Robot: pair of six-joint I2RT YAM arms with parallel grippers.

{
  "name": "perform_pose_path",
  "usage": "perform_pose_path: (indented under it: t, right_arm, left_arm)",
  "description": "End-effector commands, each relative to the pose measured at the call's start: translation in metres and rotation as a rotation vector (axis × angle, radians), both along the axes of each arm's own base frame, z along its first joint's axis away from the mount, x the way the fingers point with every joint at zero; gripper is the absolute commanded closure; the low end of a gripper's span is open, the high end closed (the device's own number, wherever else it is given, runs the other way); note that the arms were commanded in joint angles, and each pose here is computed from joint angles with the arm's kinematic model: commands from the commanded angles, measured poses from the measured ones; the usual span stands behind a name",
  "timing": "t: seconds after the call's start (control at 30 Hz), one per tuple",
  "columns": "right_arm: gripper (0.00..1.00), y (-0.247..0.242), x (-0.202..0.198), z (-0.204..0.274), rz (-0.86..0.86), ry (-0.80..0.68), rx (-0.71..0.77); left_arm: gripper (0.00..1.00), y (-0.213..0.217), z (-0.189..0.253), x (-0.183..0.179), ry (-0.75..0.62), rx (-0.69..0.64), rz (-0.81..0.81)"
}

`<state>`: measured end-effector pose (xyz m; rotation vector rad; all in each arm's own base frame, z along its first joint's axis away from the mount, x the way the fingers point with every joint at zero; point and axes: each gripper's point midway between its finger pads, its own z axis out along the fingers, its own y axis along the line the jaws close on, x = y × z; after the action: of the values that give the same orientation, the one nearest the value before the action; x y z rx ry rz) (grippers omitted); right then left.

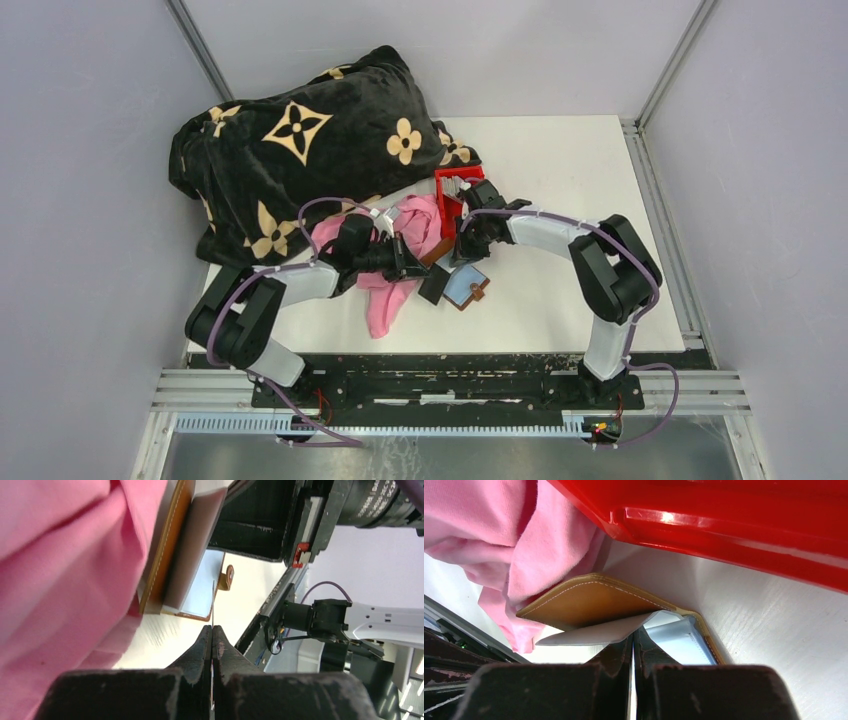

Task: Put the credit cards into the card holder
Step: Insert the credit card into the card holder.

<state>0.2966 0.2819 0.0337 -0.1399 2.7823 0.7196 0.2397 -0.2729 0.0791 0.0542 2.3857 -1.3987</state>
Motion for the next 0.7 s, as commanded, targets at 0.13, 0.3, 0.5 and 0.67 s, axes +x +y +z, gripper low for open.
perform_pose_path:
  t: [0.13,0.3,0.5,0.67]
  right_arm:
    - [0.97,0.004,0.016,0.007,0.034,-0.049,-0.029]
    - [0.96,0.001,0.017,0.005,0.043,-0.049,-0.055]
    - [0.96,-0.003,0.016,0.002,0.05,-0.053,-0.077]
    - [0.96,-0.006,0.016,0.004,0.06,-0.063,-0.093]
  left_arm:
    - [0.97,-0.005,0.002,0.031,-0.101,0.08,-0.028]
    - [0.97,-0.009,-0.004,0.048,-0.105,0.124,-0.026]
    - [0.97,-0.015,-0.012,0.065,-0.109,0.175,-0.038]
    - [0.97,-0.02,-0.019,0.074,-0.113,0.204,-0.044]
